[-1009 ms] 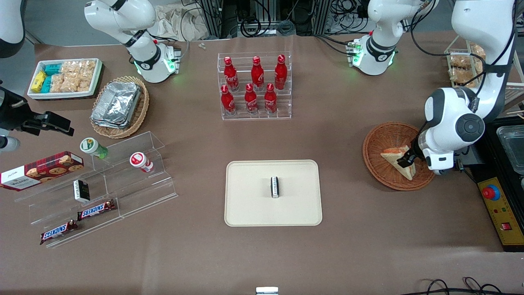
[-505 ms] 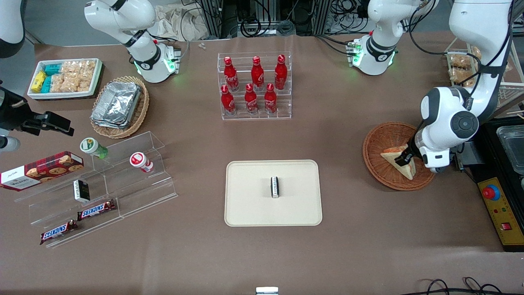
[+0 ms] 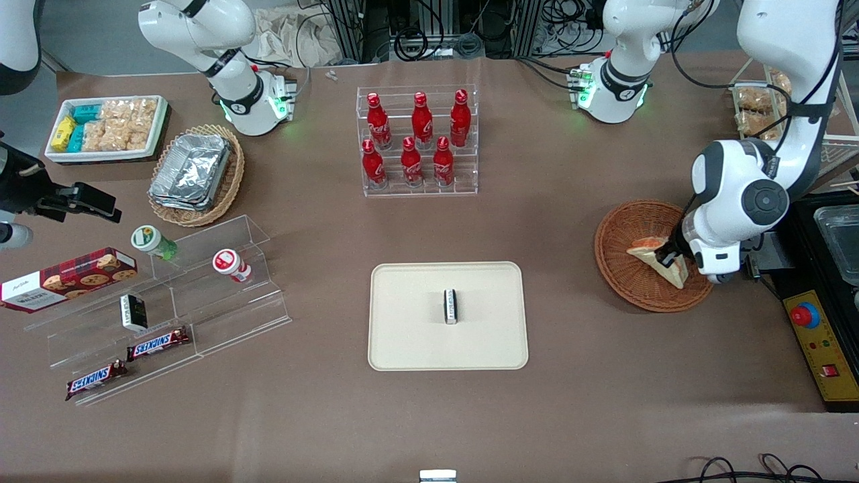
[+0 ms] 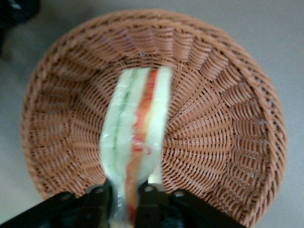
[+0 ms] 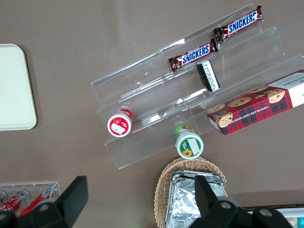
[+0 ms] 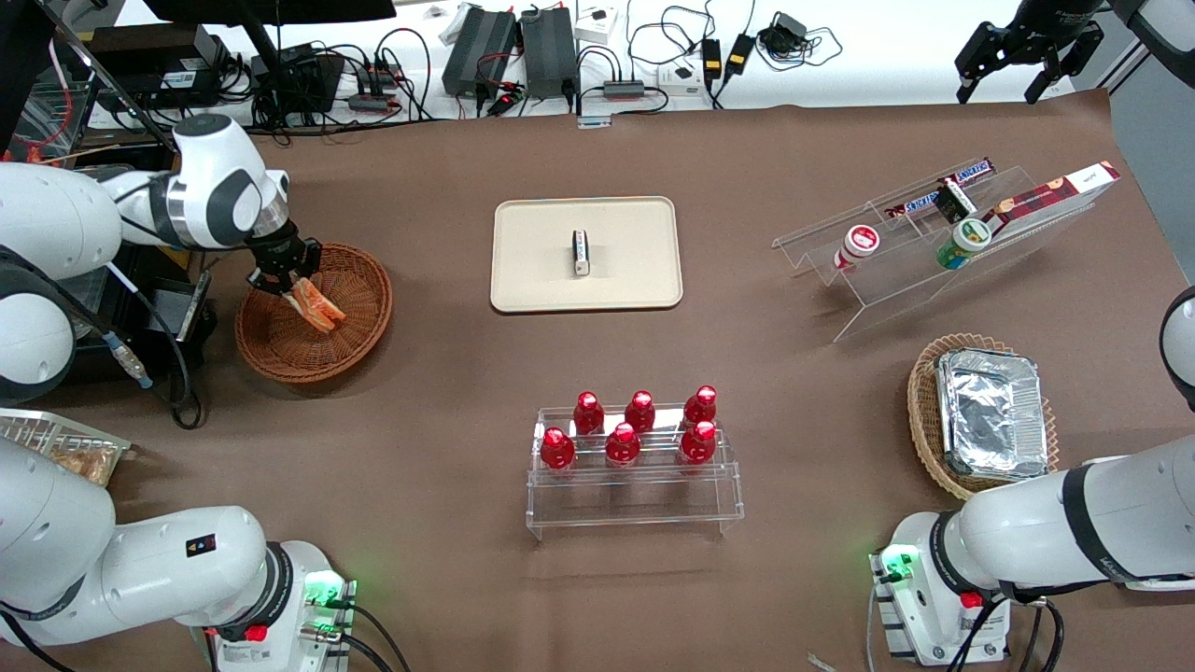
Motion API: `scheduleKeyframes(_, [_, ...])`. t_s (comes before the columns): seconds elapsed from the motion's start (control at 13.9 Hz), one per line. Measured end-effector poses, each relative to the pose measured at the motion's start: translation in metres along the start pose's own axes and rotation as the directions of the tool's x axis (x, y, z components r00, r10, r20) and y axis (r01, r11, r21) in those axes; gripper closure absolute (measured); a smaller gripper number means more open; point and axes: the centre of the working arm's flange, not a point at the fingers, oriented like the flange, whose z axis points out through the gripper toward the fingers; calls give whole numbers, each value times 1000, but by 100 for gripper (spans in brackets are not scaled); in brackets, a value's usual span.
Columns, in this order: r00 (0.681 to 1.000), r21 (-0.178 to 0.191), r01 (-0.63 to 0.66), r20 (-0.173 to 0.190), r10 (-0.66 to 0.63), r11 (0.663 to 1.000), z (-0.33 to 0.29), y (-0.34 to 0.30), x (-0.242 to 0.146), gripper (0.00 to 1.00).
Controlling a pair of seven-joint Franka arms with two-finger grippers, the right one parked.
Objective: Place sandwich from basket to tray
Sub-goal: 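Lift the sandwich out of the basket with the left gripper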
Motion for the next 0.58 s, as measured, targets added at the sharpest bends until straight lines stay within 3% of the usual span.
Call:
scheduleKeyframes(0.14, [998, 24, -59, 3, 59, 998, -50, 13, 5, 85])
scheduleKeyframes(0.36, [975, 20, -221, -18, 222, 975, -136, 40, -3, 85])
scheduleKeyframes(0.58, [904, 31, -419, -77, 421, 907, -202, 78, -47, 85])
